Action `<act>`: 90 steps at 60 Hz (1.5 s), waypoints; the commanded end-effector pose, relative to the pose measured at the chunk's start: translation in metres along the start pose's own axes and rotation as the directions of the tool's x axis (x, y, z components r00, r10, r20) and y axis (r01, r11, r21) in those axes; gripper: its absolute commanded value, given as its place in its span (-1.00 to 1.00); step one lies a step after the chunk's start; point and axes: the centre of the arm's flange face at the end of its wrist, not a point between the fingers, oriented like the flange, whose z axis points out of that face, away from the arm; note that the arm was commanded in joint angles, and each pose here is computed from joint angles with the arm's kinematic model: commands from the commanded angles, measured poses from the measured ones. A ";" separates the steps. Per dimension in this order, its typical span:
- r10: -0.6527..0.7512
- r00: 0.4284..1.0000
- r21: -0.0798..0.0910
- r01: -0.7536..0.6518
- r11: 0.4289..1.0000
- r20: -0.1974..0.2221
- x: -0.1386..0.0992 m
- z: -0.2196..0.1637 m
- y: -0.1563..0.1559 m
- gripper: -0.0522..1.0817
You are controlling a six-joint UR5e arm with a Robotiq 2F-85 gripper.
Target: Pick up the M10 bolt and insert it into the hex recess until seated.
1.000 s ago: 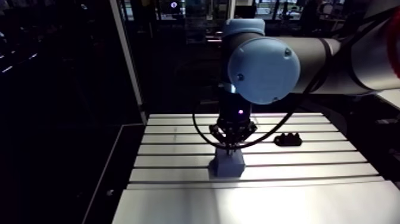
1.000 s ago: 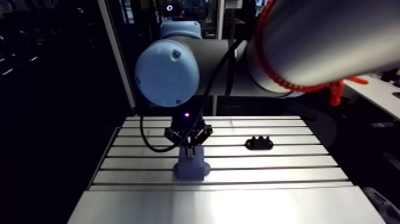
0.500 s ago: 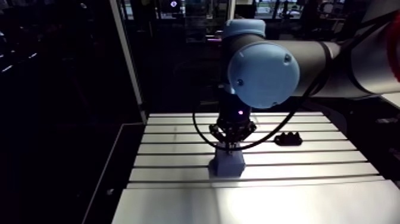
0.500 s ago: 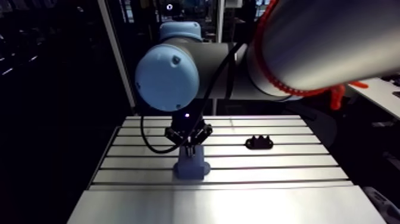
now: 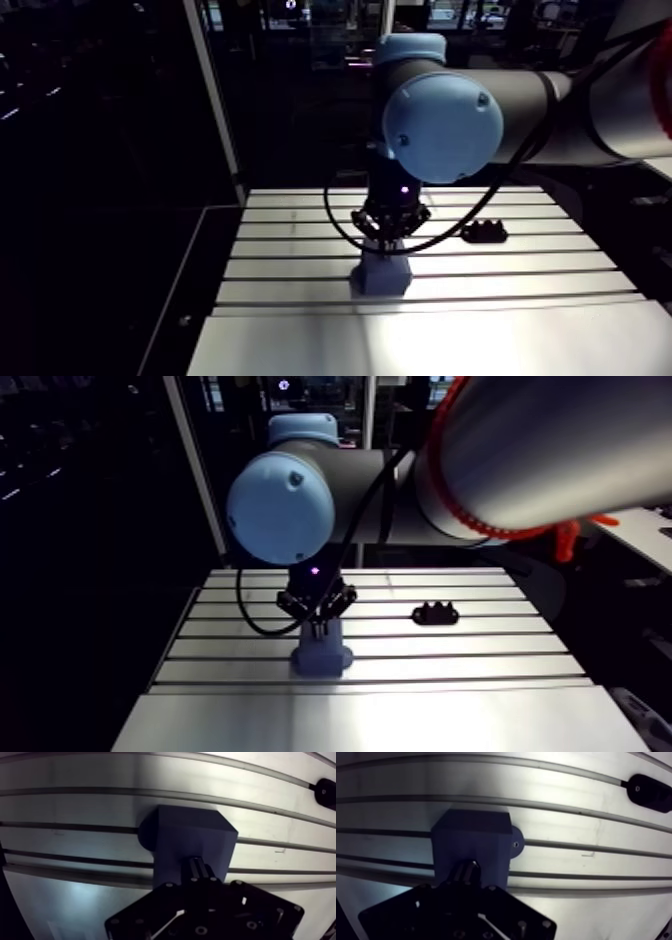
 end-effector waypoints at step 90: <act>-0.006 1.000 0.005 0.006 1.000 -0.015 0.002 -0.012 0.002 0.97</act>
